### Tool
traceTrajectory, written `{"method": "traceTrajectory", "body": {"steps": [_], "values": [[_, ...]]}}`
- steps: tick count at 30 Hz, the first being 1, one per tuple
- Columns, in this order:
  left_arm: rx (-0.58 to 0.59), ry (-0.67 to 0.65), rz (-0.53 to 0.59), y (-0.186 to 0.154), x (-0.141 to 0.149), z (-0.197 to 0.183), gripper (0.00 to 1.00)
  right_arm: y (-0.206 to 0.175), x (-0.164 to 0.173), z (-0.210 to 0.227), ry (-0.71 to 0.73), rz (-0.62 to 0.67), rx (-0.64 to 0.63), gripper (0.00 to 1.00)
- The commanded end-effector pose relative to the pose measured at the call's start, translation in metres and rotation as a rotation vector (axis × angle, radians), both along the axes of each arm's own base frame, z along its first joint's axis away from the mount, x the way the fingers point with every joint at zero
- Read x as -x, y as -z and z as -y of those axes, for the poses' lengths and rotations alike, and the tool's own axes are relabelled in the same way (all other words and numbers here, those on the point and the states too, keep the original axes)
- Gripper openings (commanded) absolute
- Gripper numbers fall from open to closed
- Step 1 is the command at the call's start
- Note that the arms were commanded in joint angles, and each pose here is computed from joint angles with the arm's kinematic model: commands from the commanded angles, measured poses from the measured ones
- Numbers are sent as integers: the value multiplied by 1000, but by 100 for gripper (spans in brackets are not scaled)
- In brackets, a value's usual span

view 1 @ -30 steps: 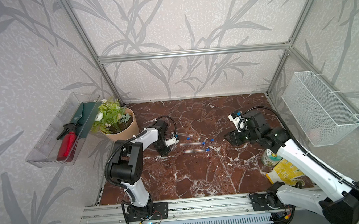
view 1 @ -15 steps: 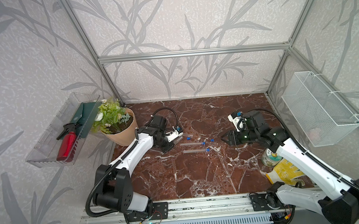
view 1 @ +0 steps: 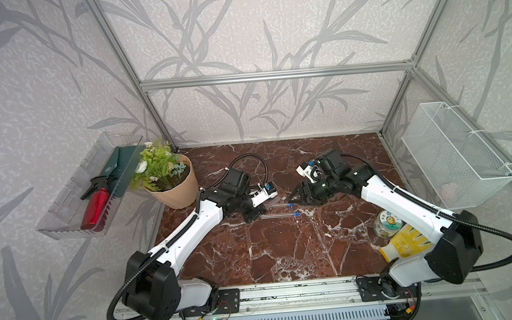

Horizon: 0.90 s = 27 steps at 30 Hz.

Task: Insert stoppers into test tubes
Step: Pick up the test tube at the center of the board, then adjust the test tube.

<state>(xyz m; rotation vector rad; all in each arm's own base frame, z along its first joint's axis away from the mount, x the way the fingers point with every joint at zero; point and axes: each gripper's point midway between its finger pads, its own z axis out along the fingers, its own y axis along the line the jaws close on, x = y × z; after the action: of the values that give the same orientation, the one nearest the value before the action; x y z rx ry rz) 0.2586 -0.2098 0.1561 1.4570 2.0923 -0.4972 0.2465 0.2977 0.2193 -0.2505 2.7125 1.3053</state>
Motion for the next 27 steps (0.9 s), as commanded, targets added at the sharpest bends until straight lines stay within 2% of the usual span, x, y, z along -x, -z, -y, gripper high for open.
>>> {"method": "traceTrajectory", "body": {"steps": [1, 18, 27], "values": [[42, 55, 0, -6, 10, 10, 14, -14, 0, -11, -19, -25, -54, 62], [49, 136, -2, -5, 20, 26, 14, 11, -12, -29, -20, -91, -45, 50], [29, 143, -6, -1, 22, 27, 14, 19, -9, -37, -34, -119, -44, 37]]}}
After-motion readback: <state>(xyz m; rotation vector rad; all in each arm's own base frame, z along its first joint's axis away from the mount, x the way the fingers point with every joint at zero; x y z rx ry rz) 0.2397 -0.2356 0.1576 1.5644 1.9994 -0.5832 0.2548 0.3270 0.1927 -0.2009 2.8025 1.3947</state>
